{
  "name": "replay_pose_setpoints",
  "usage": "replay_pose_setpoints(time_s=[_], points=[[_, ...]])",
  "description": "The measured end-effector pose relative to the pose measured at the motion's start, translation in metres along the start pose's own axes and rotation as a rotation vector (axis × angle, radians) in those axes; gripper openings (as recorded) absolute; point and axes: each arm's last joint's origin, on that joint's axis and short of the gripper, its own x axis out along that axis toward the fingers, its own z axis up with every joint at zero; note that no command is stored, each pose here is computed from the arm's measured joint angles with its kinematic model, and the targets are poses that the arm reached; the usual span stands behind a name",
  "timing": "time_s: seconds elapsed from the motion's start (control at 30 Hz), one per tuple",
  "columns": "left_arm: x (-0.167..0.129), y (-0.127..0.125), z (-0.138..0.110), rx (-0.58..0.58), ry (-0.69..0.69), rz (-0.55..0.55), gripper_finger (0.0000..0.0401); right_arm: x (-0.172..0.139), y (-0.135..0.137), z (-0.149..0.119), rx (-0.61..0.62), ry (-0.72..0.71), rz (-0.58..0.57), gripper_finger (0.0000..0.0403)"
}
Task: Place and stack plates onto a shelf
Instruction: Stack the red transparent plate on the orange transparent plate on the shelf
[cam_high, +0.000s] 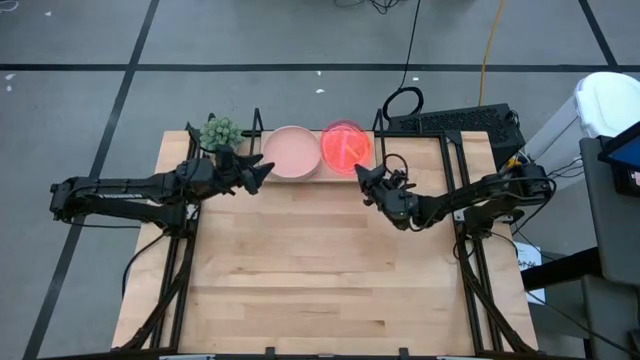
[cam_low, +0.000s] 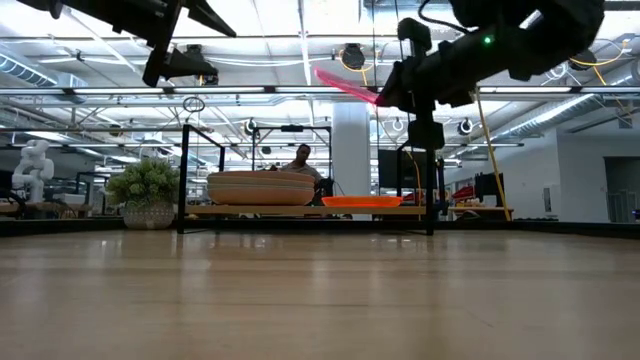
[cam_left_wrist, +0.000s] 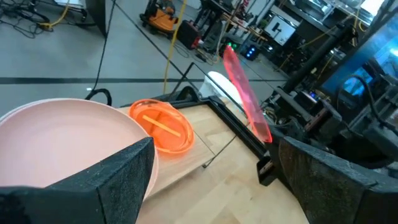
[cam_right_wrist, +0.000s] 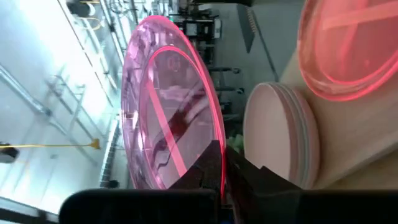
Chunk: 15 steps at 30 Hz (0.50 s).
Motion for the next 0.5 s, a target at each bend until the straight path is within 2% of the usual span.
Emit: replay_pose_setpoints(time_s=[0.17,0.5], points=[[0.0,-0.001,-0.001,-0.012,0.03,-0.039,0.0349,0.005,0.001,-0.007,-0.058,-0.025,-0.104,0.0],[0.0,-0.002,-0.001,0.01,0.043,-0.067,0.0349,0.027,-0.009,0.016,-0.127,-0.126,-0.233,0.0]])
